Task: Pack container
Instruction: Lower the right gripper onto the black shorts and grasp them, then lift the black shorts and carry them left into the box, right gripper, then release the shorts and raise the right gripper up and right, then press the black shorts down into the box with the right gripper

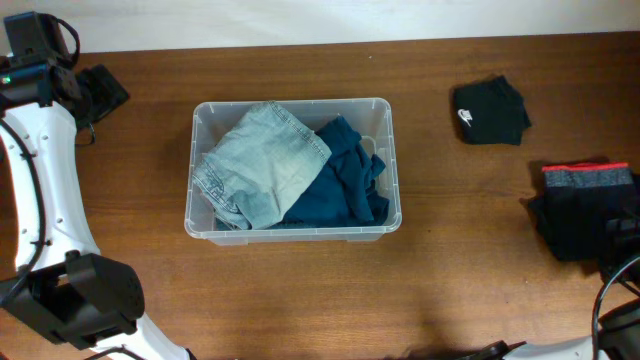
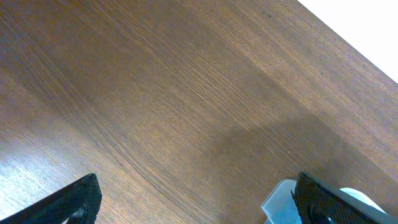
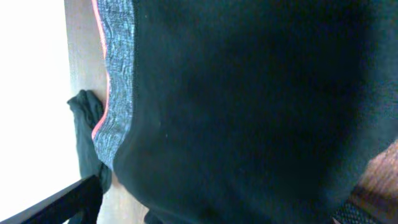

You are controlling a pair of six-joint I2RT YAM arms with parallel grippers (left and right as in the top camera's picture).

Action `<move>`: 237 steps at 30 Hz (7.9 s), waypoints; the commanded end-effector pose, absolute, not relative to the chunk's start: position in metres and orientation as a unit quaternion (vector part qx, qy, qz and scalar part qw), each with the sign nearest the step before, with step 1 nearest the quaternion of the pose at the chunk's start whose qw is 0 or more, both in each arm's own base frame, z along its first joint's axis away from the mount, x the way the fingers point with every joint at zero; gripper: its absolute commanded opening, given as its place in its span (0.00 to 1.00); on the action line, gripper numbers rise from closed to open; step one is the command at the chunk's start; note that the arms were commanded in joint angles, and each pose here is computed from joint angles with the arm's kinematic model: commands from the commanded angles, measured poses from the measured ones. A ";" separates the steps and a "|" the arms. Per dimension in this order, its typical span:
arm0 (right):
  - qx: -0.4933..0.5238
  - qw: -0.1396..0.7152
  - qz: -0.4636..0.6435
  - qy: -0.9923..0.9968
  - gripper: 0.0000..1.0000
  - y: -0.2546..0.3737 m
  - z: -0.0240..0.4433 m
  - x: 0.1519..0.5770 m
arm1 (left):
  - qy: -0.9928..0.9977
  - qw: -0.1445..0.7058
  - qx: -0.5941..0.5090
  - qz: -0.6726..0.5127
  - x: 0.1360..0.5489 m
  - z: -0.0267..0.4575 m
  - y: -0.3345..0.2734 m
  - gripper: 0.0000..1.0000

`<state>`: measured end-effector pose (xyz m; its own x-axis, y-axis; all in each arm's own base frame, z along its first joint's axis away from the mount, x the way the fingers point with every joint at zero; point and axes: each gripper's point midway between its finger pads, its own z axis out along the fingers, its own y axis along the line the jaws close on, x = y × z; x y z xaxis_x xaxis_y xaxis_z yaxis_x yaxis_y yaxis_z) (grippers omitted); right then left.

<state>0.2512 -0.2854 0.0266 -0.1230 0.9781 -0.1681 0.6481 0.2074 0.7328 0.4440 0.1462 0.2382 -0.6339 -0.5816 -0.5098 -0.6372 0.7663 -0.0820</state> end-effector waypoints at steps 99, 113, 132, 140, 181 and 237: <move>-0.076 0.376 0.597 0.705 0.04 0.112 0.401 0.340 | 0.900 0.264 -0.344 0.053 0.445 0.239 0.147 0.99; -0.223 0.250 0.669 0.663 0.04 0.258 0.348 0.340 | 0.900 0.264 -0.344 0.053 0.445 0.239 0.147 0.99; -0.291 0.266 0.681 0.617 0.04 0.294 0.357 0.342 | 0.900 0.264 -0.344 0.053 0.445 0.239 0.147 0.99; -0.282 0.247 0.675 0.635 0.04 0.297 0.327 0.354 | 0.900 0.264 -0.344 0.053 0.445 0.239 0.147 0.99; 0.142 0.154 0.531 0.821 0.15 0.161 0.156 0.461 | 0.900 0.264 -0.344 0.053 0.445 0.239 0.147 0.99; -0.168 0.283 0.071 0.942 0.04 0.277 0.155 0.460 | 0.900 0.264 -0.344 0.053 0.445 0.239 0.147 0.99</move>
